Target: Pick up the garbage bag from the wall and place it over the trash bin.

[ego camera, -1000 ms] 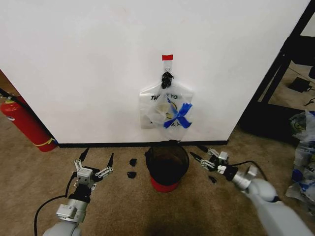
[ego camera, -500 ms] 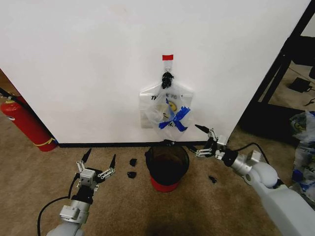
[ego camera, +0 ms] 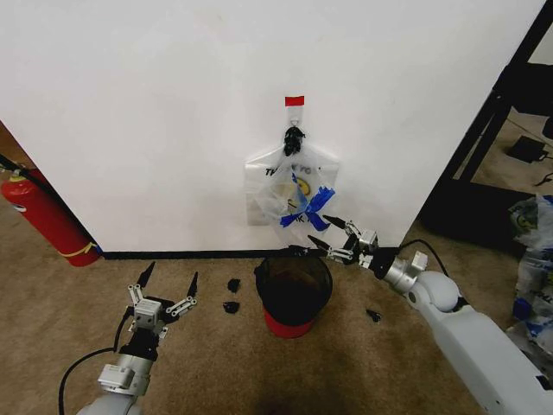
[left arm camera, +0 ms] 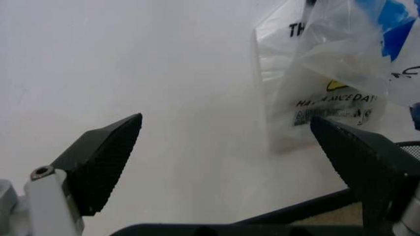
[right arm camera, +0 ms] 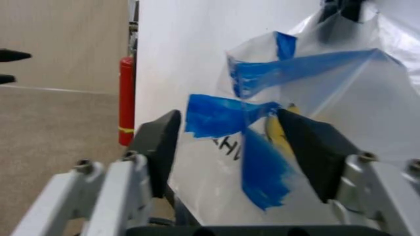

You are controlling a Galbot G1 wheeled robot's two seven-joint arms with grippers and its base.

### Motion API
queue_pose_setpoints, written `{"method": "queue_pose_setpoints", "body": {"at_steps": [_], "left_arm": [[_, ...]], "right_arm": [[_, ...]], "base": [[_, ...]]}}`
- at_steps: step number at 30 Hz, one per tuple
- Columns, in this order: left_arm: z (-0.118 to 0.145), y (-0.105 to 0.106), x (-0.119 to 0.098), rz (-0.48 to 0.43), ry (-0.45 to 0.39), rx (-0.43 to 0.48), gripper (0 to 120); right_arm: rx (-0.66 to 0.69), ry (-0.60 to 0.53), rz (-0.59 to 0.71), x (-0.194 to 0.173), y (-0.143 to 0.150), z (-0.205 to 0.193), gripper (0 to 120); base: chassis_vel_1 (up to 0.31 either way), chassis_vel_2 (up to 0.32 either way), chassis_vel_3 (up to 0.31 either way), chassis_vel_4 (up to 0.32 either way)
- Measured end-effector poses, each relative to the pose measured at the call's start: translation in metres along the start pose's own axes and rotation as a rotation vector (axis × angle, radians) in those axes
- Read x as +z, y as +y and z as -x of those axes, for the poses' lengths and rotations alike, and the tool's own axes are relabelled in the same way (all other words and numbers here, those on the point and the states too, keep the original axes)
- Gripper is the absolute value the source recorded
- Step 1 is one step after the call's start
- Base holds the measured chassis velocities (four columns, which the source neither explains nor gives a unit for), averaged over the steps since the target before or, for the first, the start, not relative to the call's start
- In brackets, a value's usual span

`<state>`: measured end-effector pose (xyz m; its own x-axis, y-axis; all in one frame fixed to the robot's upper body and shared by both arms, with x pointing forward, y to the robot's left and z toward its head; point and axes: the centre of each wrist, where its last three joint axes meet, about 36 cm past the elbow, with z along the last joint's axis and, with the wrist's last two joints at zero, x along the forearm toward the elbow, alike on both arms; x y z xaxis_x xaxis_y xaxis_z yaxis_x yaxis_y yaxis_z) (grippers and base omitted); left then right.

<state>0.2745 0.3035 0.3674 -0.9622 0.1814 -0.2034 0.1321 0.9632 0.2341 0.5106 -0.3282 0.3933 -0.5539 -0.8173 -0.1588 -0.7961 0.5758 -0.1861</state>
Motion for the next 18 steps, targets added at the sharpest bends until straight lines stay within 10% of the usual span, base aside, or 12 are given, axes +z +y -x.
{"method": "queue_pose_setpoints", "body": {"at_steps": [13, 18], "left_arm": [[0.002, 0.0, 0.003, -0.003, 0.002, 0.0, 100], [0.003, -0.001, 0.003, -0.005, -0.001, 0.0, 100]], "right_arm": [[0.007, 0.078, -0.032, 0.0, -0.023, -0.007, 3], [-0.009, 0.103, -0.041, -0.004, -0.03, -0.018, 0]], "base": [[0.0, 0.0, 0.0, 0.0], [0.0, 0.0, 0.0, 0.0]]}}
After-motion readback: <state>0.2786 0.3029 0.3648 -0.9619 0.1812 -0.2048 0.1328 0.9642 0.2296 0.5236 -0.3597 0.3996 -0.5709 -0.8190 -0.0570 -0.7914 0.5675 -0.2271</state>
